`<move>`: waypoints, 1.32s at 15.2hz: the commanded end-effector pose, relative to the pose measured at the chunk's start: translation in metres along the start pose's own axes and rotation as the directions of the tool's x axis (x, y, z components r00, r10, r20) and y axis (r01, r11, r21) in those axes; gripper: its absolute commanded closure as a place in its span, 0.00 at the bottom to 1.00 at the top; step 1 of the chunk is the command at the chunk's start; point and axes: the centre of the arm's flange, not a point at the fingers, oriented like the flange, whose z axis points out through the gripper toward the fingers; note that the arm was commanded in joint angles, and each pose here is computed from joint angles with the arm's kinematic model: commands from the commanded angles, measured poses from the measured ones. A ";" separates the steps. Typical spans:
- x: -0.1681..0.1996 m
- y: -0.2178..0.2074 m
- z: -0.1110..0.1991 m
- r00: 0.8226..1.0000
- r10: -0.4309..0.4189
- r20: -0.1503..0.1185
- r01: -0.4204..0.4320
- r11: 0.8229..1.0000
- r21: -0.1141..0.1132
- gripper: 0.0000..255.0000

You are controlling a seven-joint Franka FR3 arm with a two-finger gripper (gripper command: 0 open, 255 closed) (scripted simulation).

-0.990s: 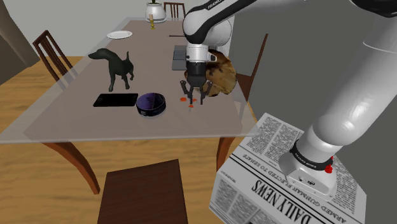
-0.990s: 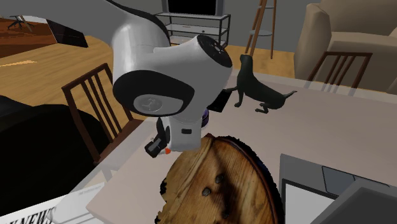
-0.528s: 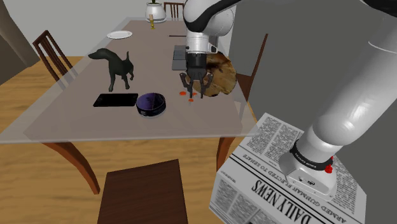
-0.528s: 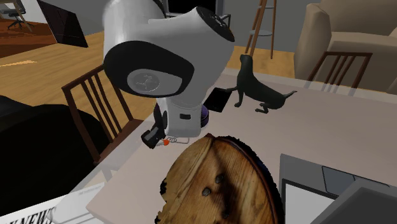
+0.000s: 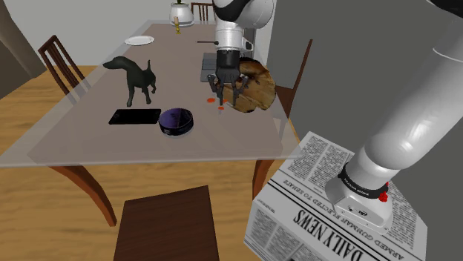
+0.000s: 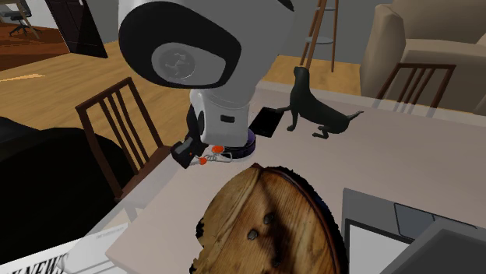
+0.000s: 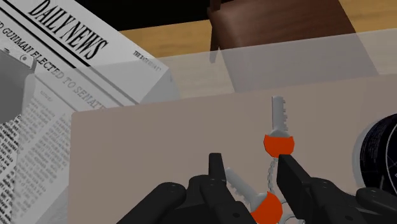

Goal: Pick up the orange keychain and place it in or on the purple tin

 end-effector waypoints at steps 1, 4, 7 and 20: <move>-0.006 -0.019 -0.001 1.000 0.000 0.000 0.000 1.000 0.000 1.00; -0.015 -0.058 -0.001 1.000 0.000 0.000 0.000 1.000 0.000 1.00; -0.024 -0.097 0.000 1.000 0.000 0.000 0.000 1.000 0.000 1.00; -0.026 -0.181 0.033 1.000 0.000 0.000 0.000 1.000 0.000 1.00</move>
